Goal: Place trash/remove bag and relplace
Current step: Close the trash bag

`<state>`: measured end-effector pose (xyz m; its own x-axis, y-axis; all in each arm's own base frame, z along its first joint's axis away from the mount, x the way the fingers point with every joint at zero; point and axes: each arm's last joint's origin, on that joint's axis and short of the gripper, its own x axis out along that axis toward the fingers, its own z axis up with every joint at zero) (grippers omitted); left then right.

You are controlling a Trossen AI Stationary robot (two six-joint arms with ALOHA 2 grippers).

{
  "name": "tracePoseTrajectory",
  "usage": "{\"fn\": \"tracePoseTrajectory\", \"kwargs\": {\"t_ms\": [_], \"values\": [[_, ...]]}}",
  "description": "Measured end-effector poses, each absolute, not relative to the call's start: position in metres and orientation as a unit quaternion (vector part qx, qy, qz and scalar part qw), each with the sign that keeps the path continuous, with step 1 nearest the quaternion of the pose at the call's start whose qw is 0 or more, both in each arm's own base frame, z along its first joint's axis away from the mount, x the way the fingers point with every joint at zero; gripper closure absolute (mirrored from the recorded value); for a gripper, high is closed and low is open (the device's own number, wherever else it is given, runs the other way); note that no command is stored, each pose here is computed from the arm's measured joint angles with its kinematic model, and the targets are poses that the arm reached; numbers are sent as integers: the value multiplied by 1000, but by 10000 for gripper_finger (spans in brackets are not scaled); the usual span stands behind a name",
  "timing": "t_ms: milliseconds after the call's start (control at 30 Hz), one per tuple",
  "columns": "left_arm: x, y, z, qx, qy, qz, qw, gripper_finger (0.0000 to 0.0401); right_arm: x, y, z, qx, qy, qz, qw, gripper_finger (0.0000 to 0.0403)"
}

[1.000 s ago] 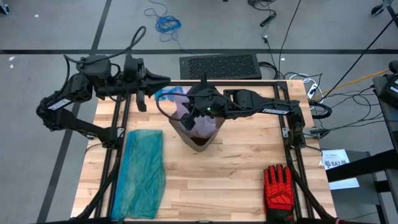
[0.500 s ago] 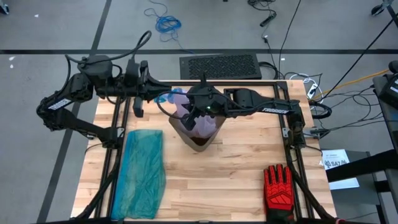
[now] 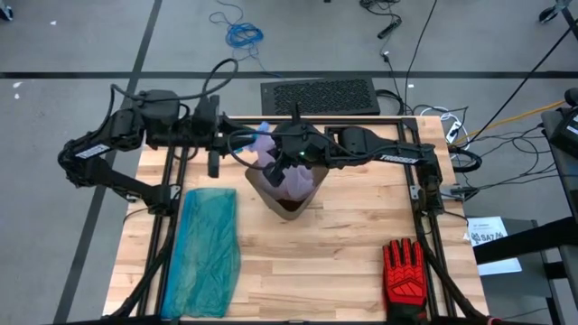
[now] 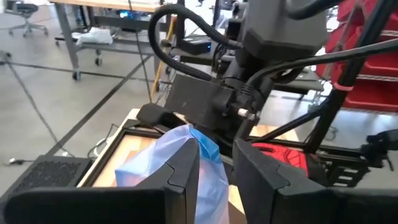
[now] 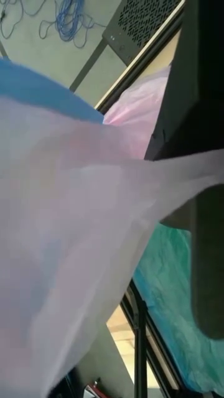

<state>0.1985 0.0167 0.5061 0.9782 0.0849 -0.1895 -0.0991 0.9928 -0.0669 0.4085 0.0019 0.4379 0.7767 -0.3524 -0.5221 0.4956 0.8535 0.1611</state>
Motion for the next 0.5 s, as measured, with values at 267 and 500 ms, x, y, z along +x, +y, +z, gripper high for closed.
{"fn": "tracePoseTrajectory", "kwargs": {"t_ms": [267,500], "values": [[213,20,499,-34,112,82,990,306,408,2,438,146,245,-228,931,403],[215,22,498,-32,116,113,986,363,408,2,437,145,248,-228,930,403]]}}
